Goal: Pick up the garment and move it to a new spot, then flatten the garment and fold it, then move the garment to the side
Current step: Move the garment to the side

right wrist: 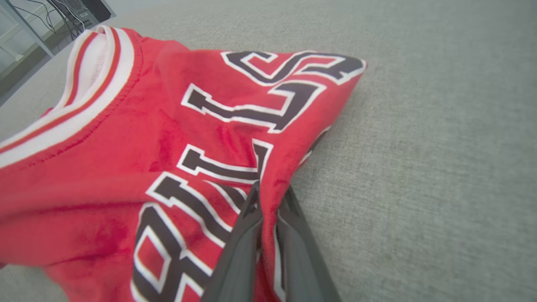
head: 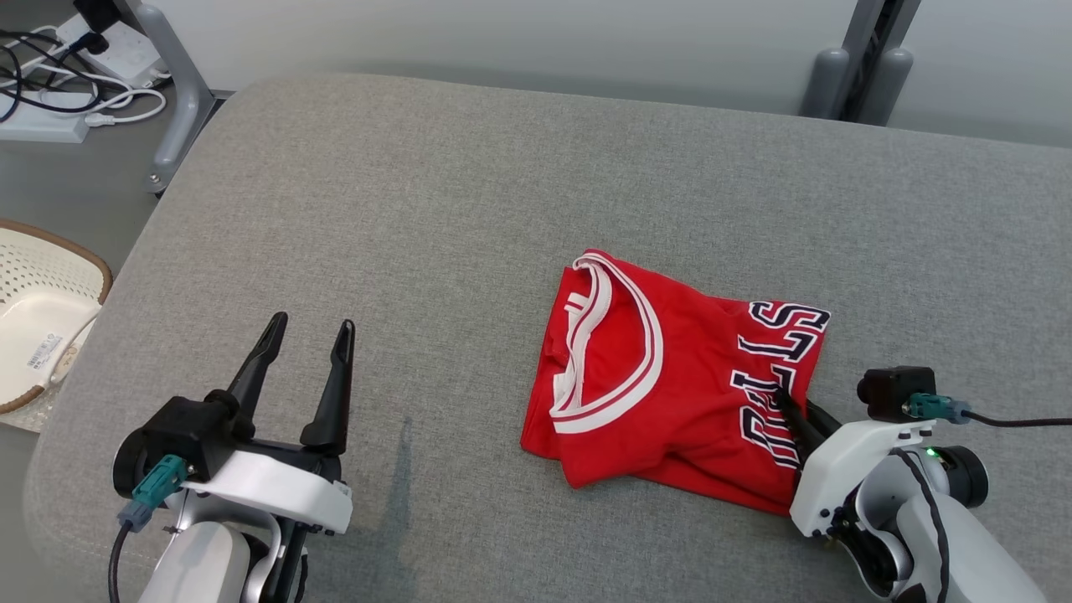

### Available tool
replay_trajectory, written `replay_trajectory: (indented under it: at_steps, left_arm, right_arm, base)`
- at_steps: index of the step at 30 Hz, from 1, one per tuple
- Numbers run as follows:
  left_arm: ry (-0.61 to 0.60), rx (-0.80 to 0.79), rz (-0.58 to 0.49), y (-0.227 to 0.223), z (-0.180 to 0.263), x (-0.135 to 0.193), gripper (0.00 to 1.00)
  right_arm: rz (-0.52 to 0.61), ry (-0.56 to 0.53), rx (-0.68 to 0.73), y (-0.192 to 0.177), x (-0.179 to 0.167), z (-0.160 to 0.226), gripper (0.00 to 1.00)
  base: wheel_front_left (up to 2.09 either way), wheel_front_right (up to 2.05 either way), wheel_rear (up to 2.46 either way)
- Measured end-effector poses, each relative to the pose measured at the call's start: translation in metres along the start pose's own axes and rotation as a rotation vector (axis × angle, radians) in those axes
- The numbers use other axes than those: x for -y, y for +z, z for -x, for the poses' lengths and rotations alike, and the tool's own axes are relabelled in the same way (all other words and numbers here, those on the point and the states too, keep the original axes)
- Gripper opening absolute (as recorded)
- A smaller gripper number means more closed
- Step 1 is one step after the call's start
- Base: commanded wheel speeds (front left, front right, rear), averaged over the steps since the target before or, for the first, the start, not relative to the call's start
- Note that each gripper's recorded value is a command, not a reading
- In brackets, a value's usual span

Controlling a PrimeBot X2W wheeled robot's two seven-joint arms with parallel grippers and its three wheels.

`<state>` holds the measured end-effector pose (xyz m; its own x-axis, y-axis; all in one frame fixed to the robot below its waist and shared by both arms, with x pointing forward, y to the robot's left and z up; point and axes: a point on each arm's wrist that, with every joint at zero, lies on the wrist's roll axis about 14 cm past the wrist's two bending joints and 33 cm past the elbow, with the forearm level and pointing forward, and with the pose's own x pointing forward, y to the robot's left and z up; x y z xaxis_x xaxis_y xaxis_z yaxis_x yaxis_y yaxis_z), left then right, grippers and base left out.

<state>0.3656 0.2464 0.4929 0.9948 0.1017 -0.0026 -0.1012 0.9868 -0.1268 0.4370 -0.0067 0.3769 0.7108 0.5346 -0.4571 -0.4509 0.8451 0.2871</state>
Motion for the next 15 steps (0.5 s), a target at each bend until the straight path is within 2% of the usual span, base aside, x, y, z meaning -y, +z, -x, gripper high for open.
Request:
replay_trajectory:
  at_steps: [3,7,15]
  left_arm:
    - [-0.001,0.000,0.000,0.000,-0.001,0.000,1.00]
    - [-0.011,0.003,0.001,-0.001,-0.005,0.003,1.00]
    - [-0.086,0.006,0.011,-0.003,-0.019,0.029,1.00]
  right_arm:
    - [0.021,-0.003,0.010,0.003,0.006,0.002,0.00]
    - [0.117,-0.031,0.036,0.012,0.029,0.014,0.00]
    - [0.325,-0.140,0.108,0.044,0.087,0.069,0.00]
  base:
    - [0.00,0.00,0.00]
    - [0.00,0.00,0.00]
    - [0.00,0.00,0.00]
